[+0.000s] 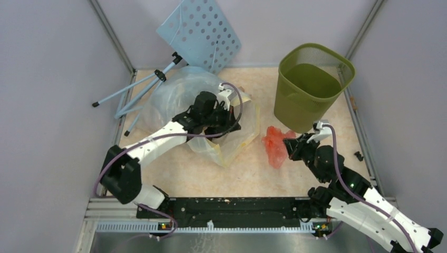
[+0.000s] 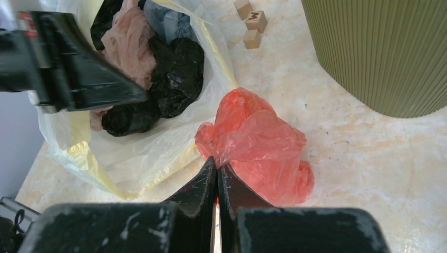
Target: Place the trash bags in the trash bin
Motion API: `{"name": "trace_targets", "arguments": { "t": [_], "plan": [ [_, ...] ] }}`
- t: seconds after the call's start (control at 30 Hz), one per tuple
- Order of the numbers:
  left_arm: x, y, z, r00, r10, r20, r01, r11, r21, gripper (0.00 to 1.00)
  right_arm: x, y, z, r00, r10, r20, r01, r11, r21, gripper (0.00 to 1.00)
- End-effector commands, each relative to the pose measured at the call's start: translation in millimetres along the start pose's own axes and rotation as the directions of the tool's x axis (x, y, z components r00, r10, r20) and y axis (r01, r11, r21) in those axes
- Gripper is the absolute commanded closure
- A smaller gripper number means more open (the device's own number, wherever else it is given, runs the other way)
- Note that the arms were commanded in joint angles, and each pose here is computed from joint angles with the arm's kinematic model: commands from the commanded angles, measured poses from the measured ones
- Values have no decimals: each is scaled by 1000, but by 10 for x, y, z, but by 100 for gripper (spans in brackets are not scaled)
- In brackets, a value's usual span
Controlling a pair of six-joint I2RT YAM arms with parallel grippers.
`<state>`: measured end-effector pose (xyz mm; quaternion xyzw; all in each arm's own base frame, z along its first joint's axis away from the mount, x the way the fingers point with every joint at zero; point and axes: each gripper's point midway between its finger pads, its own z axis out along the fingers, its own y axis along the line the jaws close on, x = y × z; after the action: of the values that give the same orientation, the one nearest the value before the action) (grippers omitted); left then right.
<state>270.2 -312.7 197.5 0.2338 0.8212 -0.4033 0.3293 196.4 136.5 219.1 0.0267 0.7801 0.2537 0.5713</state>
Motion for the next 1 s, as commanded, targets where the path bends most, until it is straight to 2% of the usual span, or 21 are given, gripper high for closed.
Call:
{"name": "trace_targets", "arguments": {
  "t": [0.0,0.07,0.13,0.23,0.3,0.37,0.47,0.53,0.6,0.67,0.73,0.77,0.83,0.97],
  "plan": [
    [-374,254,351,978,147,150,-129,984,-123,100,-124,21,-37,999,34,37,-34,999,-3,100],
    [-386,653,453,982,128,142,-81,952,-295,100,-158,-13,-64,998,39,50,-40,999,11,100],
    [-323,1152,445,985,73,154,6,889,-459,100,-185,-67,-88,997,44,58,-47,998,39,100],
    [-226,1688,425,982,-52,183,135,870,-475,100,-187,-100,-115,998,40,50,-43,998,56,100],
    [-172,2105,309,972,-109,208,207,815,-541,100,-175,-109,-123,998,38,44,-40,997,59,100],
    [-152,2463,143,962,-113,247,250,730,-637,100,-152,-92,-121,999,36,33,-37,998,49,100],
    [-159,2811,-66,949,-116,292,297,630,-717,100,-104,203,-83,1000,9,-1,-9,995,-103,100],
    [-202,2938,-137,943,-117,313,318,601,-734,100,-24,424,-55,999,-9,-49,-2,979,-205,100],
    [-286,2940,-112,943,-115,313,313,628,-712,100,48,638,-51,995,-23,-95,-7,953,-303,100],
    [-405,2747,30,955,-98,280,260,731,-631,100,47,763,-29,994,-34,-107,-6,937,-350,100],
    [-504,2414,176,964,-94,250,211,841,-498,94,35,822,10,993,-36,-110,-7,932,-362,100],
    [-548,2264,201,967,-84,241,187,875,-447,91,26,838,34,993,-35,-109,-7,932,-361,100],
    [-604,1954,219,973,-65,222,143,923,-358,83,27,856,94,993,-38,-111,-4,936,-353,100],
    [-526,1481,170,980,-57,189,108,956,-272,67,36,929,182,990,-69,-124,19,932,-362,100]
  ]
}}
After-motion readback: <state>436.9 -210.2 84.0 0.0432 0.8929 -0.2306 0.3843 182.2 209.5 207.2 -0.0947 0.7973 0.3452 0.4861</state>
